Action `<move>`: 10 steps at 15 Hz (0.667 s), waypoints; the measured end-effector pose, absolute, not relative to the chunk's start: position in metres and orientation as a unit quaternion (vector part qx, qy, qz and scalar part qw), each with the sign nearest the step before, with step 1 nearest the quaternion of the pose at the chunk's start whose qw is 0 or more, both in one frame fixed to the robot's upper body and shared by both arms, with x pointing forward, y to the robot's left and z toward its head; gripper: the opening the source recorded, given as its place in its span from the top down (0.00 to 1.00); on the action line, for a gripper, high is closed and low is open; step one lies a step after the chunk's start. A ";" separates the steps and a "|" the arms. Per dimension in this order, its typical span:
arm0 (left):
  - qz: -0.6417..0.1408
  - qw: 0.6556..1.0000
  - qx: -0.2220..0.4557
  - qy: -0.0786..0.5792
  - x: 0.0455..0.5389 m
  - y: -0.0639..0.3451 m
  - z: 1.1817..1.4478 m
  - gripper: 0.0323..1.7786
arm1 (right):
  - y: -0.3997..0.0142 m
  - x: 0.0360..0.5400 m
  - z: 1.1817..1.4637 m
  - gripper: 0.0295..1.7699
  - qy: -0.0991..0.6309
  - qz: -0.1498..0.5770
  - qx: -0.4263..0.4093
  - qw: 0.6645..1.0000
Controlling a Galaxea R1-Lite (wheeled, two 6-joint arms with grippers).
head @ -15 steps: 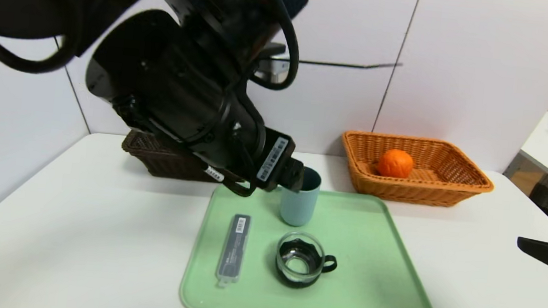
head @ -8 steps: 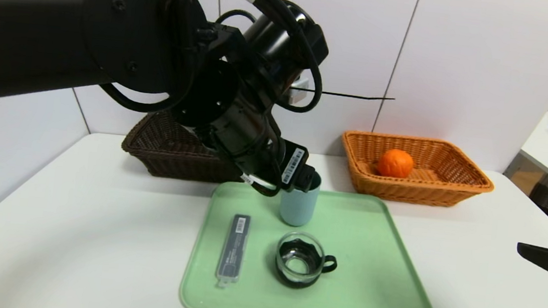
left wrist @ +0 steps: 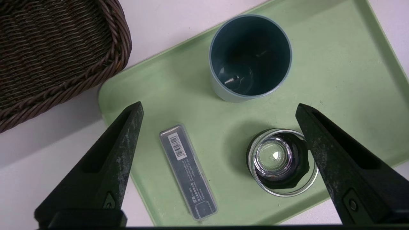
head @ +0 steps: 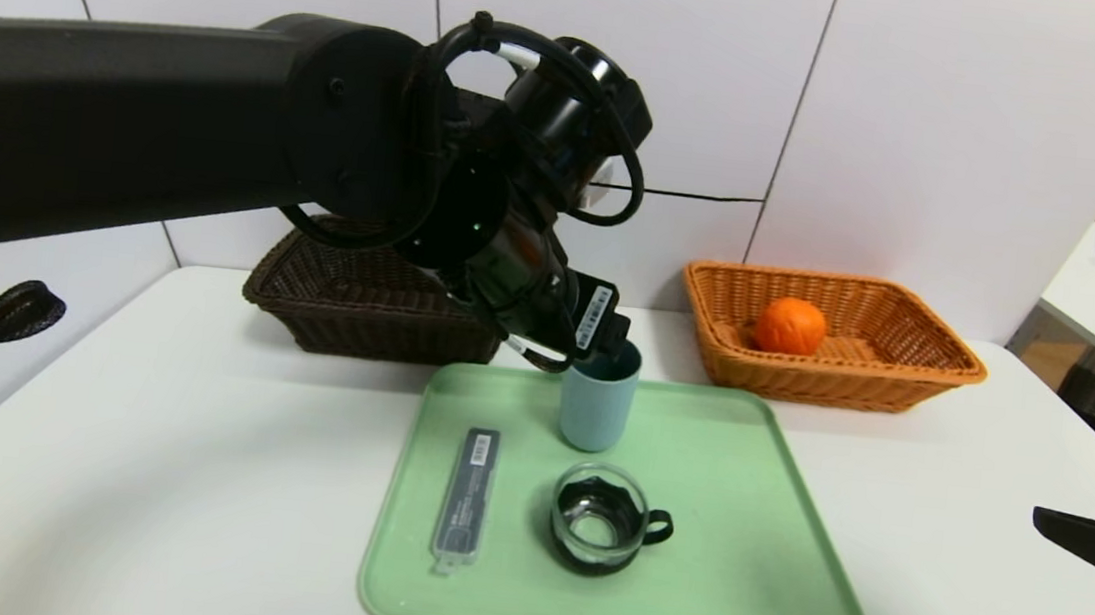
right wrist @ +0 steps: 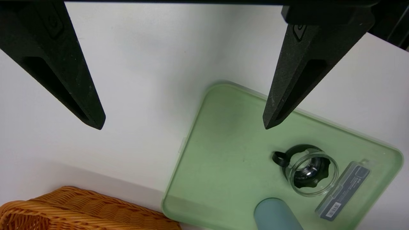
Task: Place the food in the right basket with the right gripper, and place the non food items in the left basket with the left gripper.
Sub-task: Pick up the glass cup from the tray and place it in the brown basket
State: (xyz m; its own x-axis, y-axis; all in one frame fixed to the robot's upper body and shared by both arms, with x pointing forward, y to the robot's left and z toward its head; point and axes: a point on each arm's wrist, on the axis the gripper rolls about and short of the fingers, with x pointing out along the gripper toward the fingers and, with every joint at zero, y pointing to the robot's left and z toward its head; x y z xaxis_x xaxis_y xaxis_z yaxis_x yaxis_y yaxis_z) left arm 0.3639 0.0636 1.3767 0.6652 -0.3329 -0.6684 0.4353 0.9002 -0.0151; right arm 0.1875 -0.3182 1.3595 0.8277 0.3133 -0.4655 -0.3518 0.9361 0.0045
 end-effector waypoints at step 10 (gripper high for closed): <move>-0.210 0.915 0.023 0.344 0.335 0.071 1.395 0.05 | -0.318 0.187 1.356 0.04 0.240 0.176 -0.048 0.953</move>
